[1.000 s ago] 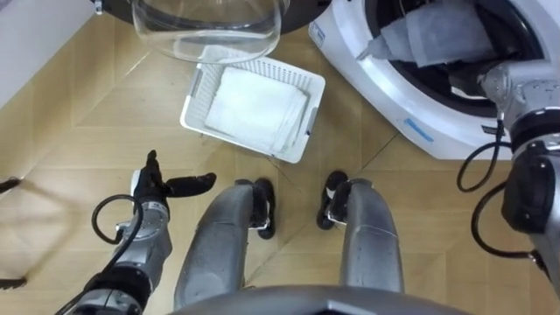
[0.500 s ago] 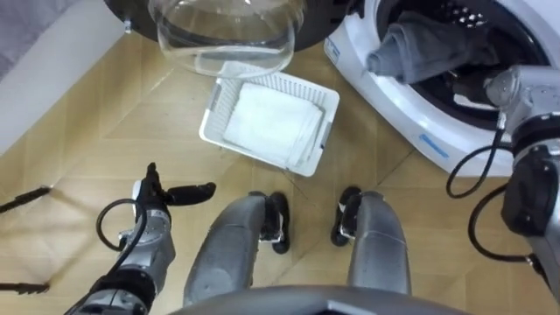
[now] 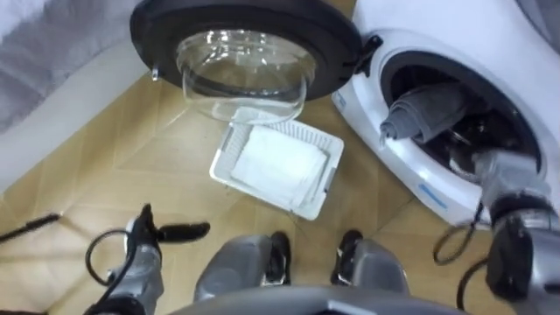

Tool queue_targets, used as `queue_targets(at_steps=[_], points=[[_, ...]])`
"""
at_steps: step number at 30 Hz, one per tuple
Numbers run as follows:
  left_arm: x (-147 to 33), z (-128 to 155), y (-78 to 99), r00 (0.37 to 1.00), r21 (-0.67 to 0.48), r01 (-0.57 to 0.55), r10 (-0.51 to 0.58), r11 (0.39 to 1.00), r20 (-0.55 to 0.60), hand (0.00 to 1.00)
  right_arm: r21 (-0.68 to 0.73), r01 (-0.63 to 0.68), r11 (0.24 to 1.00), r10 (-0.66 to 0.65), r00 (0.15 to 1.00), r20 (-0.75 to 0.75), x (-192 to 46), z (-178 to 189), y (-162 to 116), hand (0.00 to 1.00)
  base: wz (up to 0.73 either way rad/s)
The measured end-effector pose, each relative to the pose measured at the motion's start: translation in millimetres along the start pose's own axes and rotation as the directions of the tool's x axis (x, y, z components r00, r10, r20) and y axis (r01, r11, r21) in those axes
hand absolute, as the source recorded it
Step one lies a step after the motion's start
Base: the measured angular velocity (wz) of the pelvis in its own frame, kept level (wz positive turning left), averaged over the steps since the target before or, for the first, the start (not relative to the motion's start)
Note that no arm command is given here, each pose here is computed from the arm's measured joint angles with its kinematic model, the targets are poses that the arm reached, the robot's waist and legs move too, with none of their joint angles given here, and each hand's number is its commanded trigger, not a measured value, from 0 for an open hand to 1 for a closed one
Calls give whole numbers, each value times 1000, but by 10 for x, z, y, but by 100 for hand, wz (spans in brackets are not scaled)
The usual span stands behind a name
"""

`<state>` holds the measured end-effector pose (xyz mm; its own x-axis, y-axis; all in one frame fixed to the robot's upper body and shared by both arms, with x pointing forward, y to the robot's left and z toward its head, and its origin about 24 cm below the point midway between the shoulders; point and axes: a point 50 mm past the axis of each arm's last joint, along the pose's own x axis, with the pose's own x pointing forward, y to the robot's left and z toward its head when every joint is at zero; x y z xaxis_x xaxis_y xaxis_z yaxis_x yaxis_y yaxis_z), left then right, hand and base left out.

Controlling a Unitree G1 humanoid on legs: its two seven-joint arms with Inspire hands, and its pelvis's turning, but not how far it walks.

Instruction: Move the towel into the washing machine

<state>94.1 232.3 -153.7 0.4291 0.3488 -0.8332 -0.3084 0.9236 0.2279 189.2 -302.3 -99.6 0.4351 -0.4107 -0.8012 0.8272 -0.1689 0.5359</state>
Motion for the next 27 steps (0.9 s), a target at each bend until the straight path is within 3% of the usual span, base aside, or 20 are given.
queue_targets(at_steps=[2, 5, 7, 8, 9, 11, 12, 14, 17, 27], points=[[-57, -210, 101, 999, 21, -22, 23, 1000, -48, 0, -109, 61, 992, -58, 998, 27, -34, 103, -562, 0, 10], [-97, -340, 206, 996, 46, -47, 51, 998, -78, 0, -271, 155, 950, -150, 988, 38, -109, 129, -1022, 0, 2], [-112, -403, 268, 993, 63, -59, 65, 996, -97, 0, -523, 191, 831, -208, 978, 26, -215, 115, -1380, 0, -13], [-118, -421, 282, 993, 85, -58, 66, 995, -100, 0, -654, 181, 734, -230, 973, 11, -259, 94, -1501, 0, -11], [-123, -431, 283, 993, 94, -55, 65, 994, -101, 0, -713, 168, 680, -236, 972, 4, -276, 92, -1542, 0, -7], [-129, -447, 283, 993, 122, -48, 61, 991, -101, 0, -893, 81, 444, -239, 970, -31, -298, 48, -1590, 0, -8], [-130, -449, 284, 993, 122, -49, 61, 991, -102, 0, -920, 56, 389, -236, 971, -40, -297, 26, -1585, 0, -11], [-133, -467, 290, 992, 123, -50, 64, 991, -111, 0, -980, -34, 194, -234, 969, -80, -307, -63, -1597, 0, -5], [-146, -528, 303, 988, 130, -53, 71, 990, -138, 0, -993, -115, 34, -227, 967, -119, -291, -172, -1548, 0, -3], [-181, -626, 313, 980, 138, -51, 76, 989, -184, 0, -980, -175, -95, -262, 954, -145, -321, -244, -1622, 0, 2]])
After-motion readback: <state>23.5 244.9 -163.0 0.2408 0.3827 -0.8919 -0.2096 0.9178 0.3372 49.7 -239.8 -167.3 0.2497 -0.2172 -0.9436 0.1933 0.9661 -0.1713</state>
